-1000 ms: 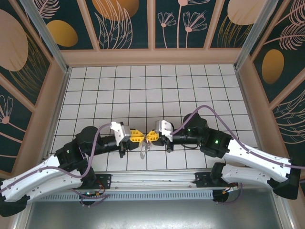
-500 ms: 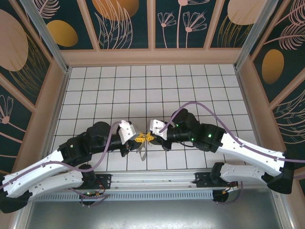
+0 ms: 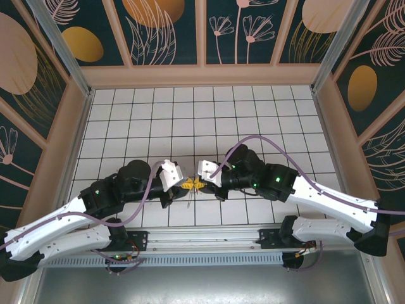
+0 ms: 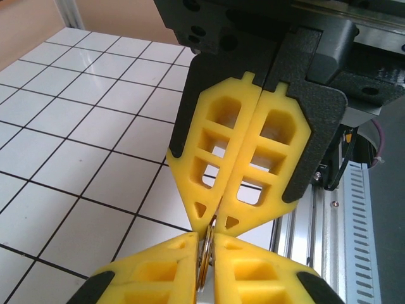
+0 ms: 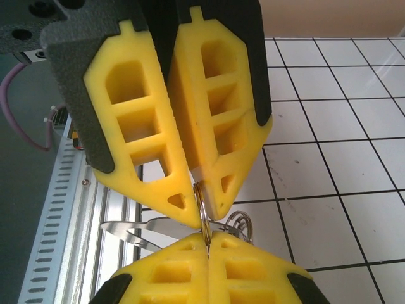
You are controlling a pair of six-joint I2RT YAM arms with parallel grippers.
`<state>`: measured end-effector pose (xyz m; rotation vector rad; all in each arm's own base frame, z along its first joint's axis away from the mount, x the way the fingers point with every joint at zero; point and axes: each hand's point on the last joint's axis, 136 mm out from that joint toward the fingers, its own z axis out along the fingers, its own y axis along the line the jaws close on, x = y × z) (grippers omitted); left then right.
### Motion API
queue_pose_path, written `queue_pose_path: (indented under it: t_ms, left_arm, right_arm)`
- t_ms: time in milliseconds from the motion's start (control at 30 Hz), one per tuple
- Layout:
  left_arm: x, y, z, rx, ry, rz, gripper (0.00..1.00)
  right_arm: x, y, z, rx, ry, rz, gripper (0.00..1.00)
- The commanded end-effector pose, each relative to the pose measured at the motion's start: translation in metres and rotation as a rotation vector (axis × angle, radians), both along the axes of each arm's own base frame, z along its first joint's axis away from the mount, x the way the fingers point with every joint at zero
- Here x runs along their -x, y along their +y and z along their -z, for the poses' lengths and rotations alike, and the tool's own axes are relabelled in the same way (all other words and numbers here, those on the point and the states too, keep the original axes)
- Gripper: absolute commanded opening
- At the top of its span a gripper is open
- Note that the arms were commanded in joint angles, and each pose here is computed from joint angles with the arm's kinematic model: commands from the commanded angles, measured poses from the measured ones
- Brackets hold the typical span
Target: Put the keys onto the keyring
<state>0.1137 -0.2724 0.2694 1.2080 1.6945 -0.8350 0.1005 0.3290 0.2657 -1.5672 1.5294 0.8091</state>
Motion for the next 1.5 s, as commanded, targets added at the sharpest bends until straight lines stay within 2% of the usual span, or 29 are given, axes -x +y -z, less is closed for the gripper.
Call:
queue_pose_path:
  t_ms: [0,67,167,367,500,600,733,867,1067,1467]
  left_arm:
    - [0.001,-0.003,-0.007,0.031,-0.007,0.015,0.14]
    - [0.002,-0.004,-0.006,0.036,-0.003,0.02,0.11]
    - [0.004,-0.005,-0.006,0.049,0.004,0.031,0.0]
    - [0.008,-0.004,-0.019,0.126,-0.011,0.04,0.0]
    - [0.011,0.001,-0.042,0.245,-0.059,0.038,0.0]
    - [0.019,0.004,-0.059,0.354,-0.095,0.069,0.0]
    - [0.023,0.009,-0.07,0.43,-0.132,0.075,0.0]
    - [0.024,0.013,-0.074,0.454,-0.148,0.074,0.0]
    - [0.025,0.014,-0.077,0.461,-0.163,0.078,0.0]
    - [0.026,0.016,-0.075,0.456,-0.167,0.076,0.0]
  right_arm:
    - [0.006,0.007,-0.022,-0.051,-0.031,-0.04,0.0]
    - [0.007,0.008,-0.022,-0.051,-0.028,-0.045,0.0]
    - [0.008,0.009,-0.023,-0.059,-0.029,-0.049,0.0]
    - [0.014,0.008,-0.027,-0.095,-0.022,-0.075,0.0]
    - [0.024,0.007,-0.026,-0.132,-0.002,-0.114,0.01]
    - [0.026,0.008,-0.024,-0.152,0.012,-0.122,0.08]
    - [0.026,0.008,-0.021,-0.159,0.017,-0.117,0.05]
    - [0.025,0.007,-0.019,-0.16,0.023,-0.106,0.04]
    - [0.024,0.004,-0.017,-0.177,0.034,-0.084,0.09]
    - [0.022,0.0,-0.014,-0.174,0.038,-0.061,0.03]
